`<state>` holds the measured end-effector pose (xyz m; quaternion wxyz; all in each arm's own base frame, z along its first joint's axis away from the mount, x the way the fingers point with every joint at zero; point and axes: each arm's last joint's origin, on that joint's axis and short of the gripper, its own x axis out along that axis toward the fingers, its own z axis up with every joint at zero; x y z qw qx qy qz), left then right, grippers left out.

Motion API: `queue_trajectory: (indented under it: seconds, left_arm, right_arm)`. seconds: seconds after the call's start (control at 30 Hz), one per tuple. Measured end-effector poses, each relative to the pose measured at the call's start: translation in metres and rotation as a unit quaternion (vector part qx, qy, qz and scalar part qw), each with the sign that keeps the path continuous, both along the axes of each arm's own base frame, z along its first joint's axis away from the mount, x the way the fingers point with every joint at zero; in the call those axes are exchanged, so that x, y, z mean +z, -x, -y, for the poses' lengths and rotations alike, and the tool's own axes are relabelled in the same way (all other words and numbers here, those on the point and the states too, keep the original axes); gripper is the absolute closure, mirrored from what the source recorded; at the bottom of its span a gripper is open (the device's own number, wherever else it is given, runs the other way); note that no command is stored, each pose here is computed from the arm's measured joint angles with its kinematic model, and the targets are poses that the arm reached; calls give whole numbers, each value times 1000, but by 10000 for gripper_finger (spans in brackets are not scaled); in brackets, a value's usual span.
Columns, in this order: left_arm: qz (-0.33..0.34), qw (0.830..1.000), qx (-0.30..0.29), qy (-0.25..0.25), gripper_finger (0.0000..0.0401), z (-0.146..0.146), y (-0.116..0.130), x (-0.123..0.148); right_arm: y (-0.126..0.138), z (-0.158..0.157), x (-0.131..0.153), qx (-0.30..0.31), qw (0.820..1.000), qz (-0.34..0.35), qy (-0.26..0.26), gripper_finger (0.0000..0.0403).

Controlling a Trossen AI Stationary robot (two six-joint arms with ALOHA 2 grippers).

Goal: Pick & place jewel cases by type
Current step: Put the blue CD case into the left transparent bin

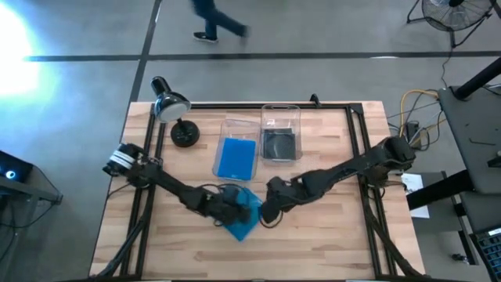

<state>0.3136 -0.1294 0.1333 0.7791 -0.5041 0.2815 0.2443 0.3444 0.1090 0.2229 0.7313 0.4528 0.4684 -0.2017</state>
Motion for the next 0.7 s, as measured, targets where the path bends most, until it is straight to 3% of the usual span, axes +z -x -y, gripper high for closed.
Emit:
queue_trajectory:
  seconds: [0.13, 0.2, 0.37, 0.53, 0.7]
  left_arm:
    - [-14, 993, -88, -73, 188, 4, -10, 35]
    - [-63, 987, -107, -106, 188, 4, -4, 54]
    - [-202, 953, -132, -182, 188, -4, 18, 55]
    - [-243, 947, -140, -156, 188, -8, 29, 29]
    - [-220, 961, -131, -110, 188, -8, 35, 12]
  right_arm:
    - [11, -11, -22, -47, 999, -8, -11, 177]
    - [18, -16, -31, -63, 998, -19, -14, 177]
    - [21, -36, -52, -82, 994, 31, -72, 177]
    - [16, -40, -78, -122, 987, 46, -91, 177]
    - [13, -37, -98, -141, 986, 32, -78, 177]
